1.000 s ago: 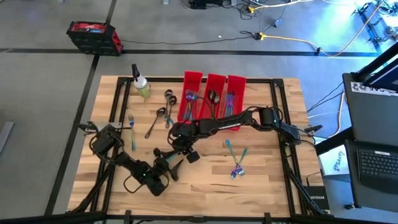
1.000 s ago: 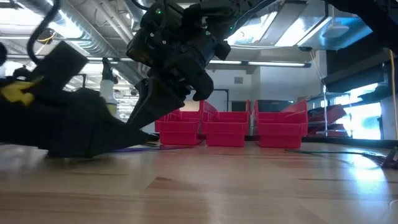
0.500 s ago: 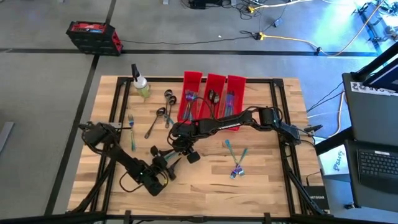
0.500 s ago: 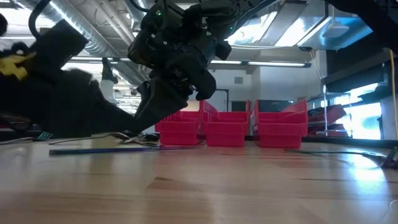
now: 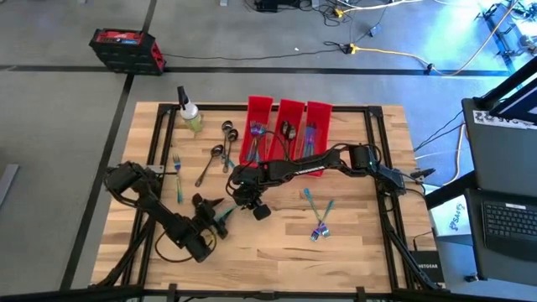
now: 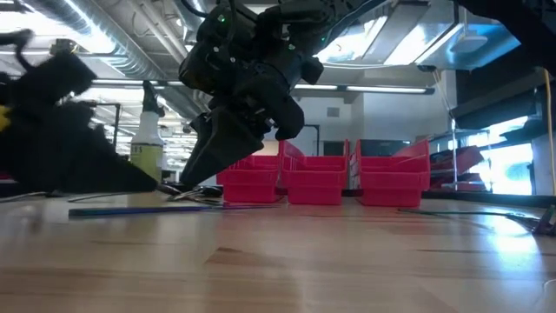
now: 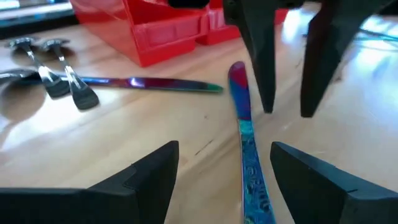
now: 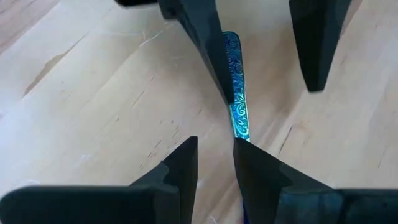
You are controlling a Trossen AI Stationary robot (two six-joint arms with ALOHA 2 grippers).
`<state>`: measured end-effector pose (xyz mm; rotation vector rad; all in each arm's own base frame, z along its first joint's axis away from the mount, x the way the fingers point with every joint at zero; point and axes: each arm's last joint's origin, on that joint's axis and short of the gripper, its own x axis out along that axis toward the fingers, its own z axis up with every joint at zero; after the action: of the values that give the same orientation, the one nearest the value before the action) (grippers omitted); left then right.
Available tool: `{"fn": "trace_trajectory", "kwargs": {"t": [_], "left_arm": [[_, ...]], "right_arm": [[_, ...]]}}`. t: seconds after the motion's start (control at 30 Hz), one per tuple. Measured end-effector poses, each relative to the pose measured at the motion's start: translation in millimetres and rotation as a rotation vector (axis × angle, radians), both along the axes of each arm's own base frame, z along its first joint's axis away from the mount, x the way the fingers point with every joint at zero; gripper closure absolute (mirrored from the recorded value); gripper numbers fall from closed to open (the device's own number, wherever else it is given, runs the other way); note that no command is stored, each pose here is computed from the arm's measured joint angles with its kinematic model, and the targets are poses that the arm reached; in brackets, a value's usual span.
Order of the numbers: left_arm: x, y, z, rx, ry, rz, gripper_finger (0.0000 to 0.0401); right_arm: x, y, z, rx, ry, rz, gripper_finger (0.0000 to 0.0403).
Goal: Sort silverware
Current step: Put the blue knife into the right red silverware bin
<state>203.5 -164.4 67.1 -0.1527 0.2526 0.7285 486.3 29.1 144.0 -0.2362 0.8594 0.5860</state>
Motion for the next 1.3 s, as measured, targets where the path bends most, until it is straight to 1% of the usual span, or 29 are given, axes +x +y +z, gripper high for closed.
{"fn": "trace_trajectory", "kwargs": {"t": [0.13, 0.33, 0.43, 0.67, 0.9, 1.0, 1.07, 1.17, 1.3], "left_arm": [[-10, -3, -3, 0.024, 0.005, -0.034, 0.0160], [-20, -5, -13, 0.003, -0.016, -0.055, 0.0160], [-17, -9, -18, -0.030, -0.049, -0.060, 0.0160], [-8, -17, -23, 0.020, -0.031, -0.106, 0.0160], [-4, -11, -28, 0.035, -0.001, -0.086, 0.0160], [-2, -9, -29, 0.022, 0.025, -0.086, 0.0160], [0, -6, -30, -0.006, 0.048, -0.085, 0.0160], [3, -3, -30, -0.044, 0.039, -0.061, 0.0160], [9, -9, -27, -0.020, 0.054, -0.078, 0.0160]], "right_arm": [[0, -3, 0, 0.000, 0.000, -0.006, 0.0315], [1, -12, 0, 0.000, -0.001, -0.025, 0.0315], [1, -15, 0, 0.002, 0.001, -0.034, 0.0315], [1, -16, 0, 0.013, 0.001, -0.045, 0.0315], [1, -16, 1, 0.016, -0.002, -0.044, 0.0315], [1, -16, 1, 0.020, 0.001, -0.050, 0.0315], [1, -16, 1, 0.026, 0.006, -0.060, 0.0315], [1, -16, 1, 0.029, 0.008, -0.063, 0.0315], [1, -15, 1, 0.029, 0.008, -0.063, 0.0315]]}}
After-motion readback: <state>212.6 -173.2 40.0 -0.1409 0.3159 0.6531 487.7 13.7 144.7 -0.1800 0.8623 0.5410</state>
